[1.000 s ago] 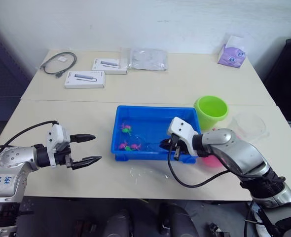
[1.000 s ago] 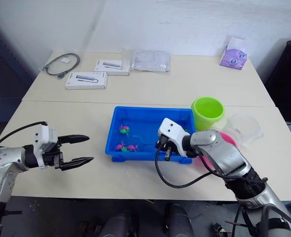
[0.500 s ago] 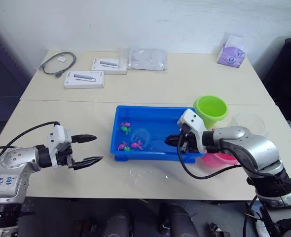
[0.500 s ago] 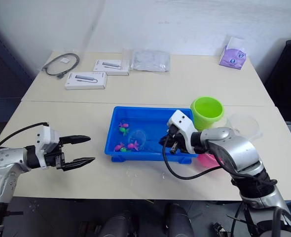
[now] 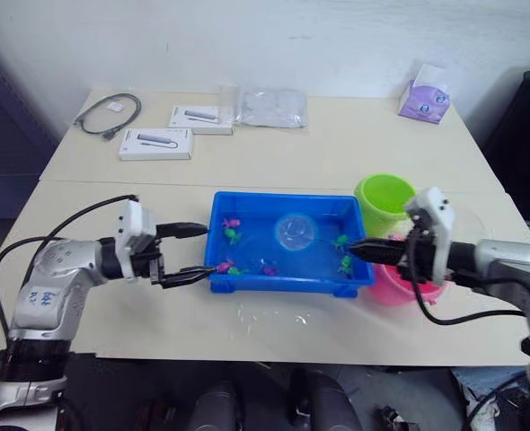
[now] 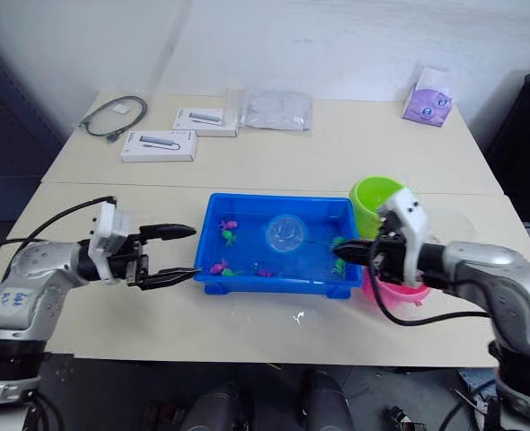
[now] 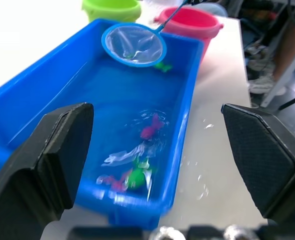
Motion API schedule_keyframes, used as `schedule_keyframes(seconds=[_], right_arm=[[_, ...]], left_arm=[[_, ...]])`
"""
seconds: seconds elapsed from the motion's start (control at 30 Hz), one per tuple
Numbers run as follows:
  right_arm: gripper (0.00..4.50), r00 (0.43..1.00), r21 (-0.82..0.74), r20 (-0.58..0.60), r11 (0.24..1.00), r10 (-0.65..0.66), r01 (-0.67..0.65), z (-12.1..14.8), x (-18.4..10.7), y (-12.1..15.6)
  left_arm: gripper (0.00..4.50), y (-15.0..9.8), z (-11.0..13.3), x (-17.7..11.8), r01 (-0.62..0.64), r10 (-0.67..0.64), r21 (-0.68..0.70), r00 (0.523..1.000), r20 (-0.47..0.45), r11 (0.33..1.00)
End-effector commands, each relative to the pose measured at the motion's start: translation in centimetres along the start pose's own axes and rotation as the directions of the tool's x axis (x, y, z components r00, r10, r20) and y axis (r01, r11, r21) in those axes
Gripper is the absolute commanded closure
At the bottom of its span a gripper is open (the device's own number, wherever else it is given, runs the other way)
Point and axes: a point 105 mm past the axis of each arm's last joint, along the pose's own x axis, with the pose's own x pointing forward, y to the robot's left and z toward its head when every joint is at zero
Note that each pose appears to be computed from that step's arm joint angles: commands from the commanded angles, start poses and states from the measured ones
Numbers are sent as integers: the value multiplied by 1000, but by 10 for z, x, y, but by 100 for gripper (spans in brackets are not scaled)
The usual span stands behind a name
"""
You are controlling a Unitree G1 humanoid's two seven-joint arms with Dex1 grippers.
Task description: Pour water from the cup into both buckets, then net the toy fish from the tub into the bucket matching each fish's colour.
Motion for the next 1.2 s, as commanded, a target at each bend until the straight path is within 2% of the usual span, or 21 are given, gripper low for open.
schedule_keyframes(seconds=[0.03,0.2,0.4,0.53,0.73,0.8,0.93,1.03,1.13,1.2], right_arm=[[450,994,-24,22,994,-108,108,2,-25,-1],[450,979,-119,12,972,-202,202,-2,-19,-6],[450,981,-230,6,955,-192,188,2,4,-8],[450,985,-394,-83,912,-154,109,-7,25,-8],[450,986,-548,-137,836,-94,4,-7,48,-6],[450,987,-568,-149,822,-64,-32,-7,55,-4],[450,961,-624,-278,762,-8,-174,-21,64,-1],[450,943,-628,-333,741,22,-239,-24,67,1],[450,934,-616,-353,736,60,-280,-24,68,6],[450,931,-564,-350,770,104,-299,-24,69,10]], left_arm=[[10,1,10,11,59,-59,24,998,33,998],[10,7,1,11,82,-82,21,997,1,996],[10,8,-12,-1,76,-73,34,995,-73,997],[10,2,-15,-11,49,-46,26,995,-91,998],[10,-6,-19,-20,16,-15,15,994,-109,1000],[10,-9,-19,-21,9,-8,11,994,-109,1000],[10,-12,-18,-25,-2,2,6,993,-120,1000],[10,-15,-21,-30,2,0,9,989,-150,1000],[10,-17,-21,-31,-7,8,7,988,-151,1000],[10,-18,-21,-32,-14,15,6,989,-145,1000]])
